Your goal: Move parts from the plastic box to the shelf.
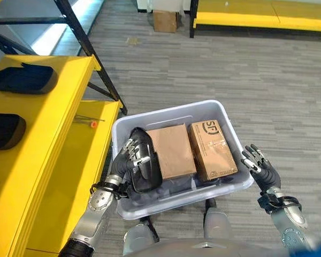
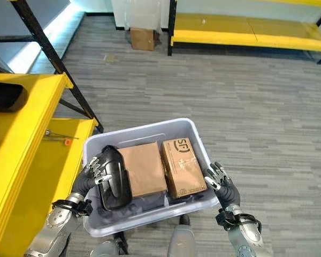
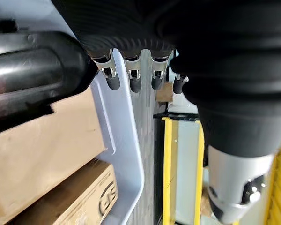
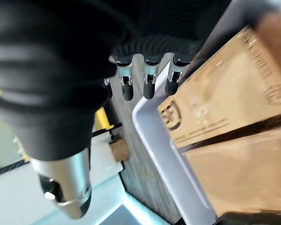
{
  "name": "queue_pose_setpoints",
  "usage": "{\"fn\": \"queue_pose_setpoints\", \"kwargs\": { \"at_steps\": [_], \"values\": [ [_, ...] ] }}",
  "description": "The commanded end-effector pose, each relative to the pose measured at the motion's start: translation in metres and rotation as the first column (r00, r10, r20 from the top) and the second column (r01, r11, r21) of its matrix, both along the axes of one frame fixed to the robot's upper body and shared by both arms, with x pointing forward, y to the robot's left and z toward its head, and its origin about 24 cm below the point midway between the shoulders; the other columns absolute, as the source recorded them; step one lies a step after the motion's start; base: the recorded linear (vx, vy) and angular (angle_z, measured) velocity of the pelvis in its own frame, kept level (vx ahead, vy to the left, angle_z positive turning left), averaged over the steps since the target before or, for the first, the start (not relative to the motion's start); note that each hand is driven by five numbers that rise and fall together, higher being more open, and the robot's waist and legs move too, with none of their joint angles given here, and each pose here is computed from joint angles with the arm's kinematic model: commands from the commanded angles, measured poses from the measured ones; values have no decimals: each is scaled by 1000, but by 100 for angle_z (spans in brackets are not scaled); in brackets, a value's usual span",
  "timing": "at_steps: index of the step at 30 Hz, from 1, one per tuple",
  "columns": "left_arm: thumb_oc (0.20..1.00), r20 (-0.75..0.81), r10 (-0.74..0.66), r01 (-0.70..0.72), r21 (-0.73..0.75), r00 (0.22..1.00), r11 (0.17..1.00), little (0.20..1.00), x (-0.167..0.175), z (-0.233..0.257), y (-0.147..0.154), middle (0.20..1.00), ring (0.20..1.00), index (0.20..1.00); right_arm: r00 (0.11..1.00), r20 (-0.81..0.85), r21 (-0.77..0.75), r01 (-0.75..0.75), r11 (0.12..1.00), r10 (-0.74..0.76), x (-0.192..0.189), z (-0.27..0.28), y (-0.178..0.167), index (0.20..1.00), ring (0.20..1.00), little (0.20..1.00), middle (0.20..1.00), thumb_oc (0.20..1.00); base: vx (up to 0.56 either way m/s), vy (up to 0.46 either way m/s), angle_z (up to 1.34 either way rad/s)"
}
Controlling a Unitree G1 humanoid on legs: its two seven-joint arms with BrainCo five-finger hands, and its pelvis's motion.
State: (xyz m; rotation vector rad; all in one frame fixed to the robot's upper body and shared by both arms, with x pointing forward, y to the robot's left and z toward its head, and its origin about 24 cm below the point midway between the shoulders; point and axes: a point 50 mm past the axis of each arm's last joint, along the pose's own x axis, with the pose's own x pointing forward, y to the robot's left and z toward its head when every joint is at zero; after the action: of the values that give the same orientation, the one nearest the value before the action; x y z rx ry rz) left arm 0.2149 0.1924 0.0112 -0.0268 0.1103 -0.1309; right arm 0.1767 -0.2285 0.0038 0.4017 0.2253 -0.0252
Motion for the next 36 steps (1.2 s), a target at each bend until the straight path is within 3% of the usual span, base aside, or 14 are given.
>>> {"fn": "queue_pose_setpoints", "kwargs": {
  "at_steps": [1,9,13,15,18,24,36],
  "values": [
    [1000,171,35,-45,52,985,998,1000,14,32,11,1000,1000,1000,986,163,14,-26,1000,23,17,31,2,1000,1000,1000,1000,1000,-50,-52,-15],
    [1000,218,135,-165,126,967,978,1000,41,34,13,1000,1000,1000,972,226,25,-77,997,69,28,44,14,1000,1000,1000,1000,1000,-71,-67,-9],
    [1000,228,249,-286,149,941,947,1000,57,33,20,1000,1000,1000,969,232,43,-94,995,82,29,44,20,1000,1000,1000,1000,1000,-5,-61,-9],
    [1000,253,377,-412,101,891,906,1000,73,40,25,1000,1000,1000,968,238,61,-99,993,82,32,44,27,1000,1000,1000,1000,1000,-55,-88,-5],
    [1000,277,448,-481,62,850,874,1000,82,48,28,1000,1000,1000,967,241,66,-100,993,81,33,44,31,1000,1000,1000,1000,1000,-25,-60,-11],
    [1000,312,681,-694,-86,662,714,1000,91,66,43,1000,1000,1000,967,244,100,-96,990,69,36,41,42,1000,1000,1000,1000,1000,-20,-50,-4],
    [1000,271,785,-799,-84,557,596,1000,88,55,49,1000,1000,1000,966,239,131,-136,982,102,32,40,50,1000,1000,1000,1000,1000,-7,-13,2]
  ]
}}
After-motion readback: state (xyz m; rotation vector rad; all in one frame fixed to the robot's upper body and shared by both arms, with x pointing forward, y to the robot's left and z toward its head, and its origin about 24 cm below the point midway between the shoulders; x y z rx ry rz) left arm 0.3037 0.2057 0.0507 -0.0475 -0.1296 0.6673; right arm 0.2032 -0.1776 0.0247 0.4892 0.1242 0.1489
